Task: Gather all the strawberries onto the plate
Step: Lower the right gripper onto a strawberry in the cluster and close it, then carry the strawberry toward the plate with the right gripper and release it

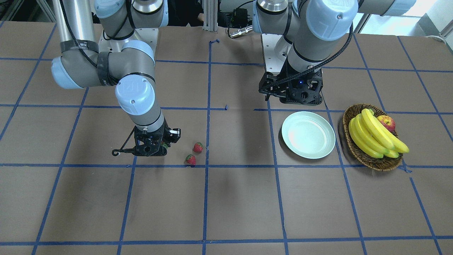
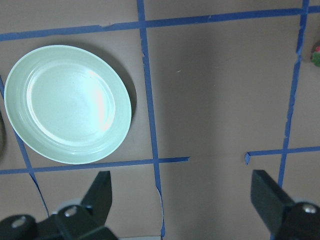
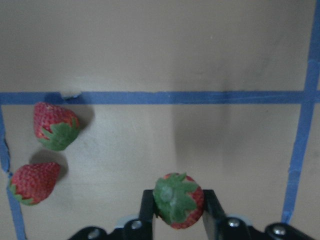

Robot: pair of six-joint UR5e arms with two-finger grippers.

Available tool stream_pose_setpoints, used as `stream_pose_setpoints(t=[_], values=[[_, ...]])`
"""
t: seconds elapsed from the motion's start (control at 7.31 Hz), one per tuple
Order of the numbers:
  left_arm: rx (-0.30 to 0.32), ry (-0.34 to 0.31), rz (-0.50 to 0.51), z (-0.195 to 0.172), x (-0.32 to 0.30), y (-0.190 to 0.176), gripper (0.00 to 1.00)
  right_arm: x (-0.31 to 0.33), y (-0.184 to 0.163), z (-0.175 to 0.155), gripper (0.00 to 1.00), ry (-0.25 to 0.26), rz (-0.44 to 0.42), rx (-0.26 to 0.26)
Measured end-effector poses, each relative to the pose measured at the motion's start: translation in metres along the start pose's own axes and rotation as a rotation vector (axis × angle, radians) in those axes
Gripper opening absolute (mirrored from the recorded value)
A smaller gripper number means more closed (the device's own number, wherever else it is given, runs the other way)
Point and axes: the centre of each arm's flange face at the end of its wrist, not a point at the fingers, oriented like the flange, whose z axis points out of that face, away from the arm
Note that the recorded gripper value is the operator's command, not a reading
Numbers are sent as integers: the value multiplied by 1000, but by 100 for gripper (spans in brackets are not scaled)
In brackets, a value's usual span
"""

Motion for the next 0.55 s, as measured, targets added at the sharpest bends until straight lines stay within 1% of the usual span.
stream_pose_setpoints(t=[0.14, 0.41, 0.55], values=[[6, -3, 1, -2, -1, 1, 100, -15, -1, -21, 0, -9, 1, 33], [19, -8, -6, -9, -6, 2, 100, -66, 6, -49, 0, -27, -6, 89], [23, -8, -9, -11, -8, 2, 100, -91, 11, -58, 0, -44, -10, 104]])
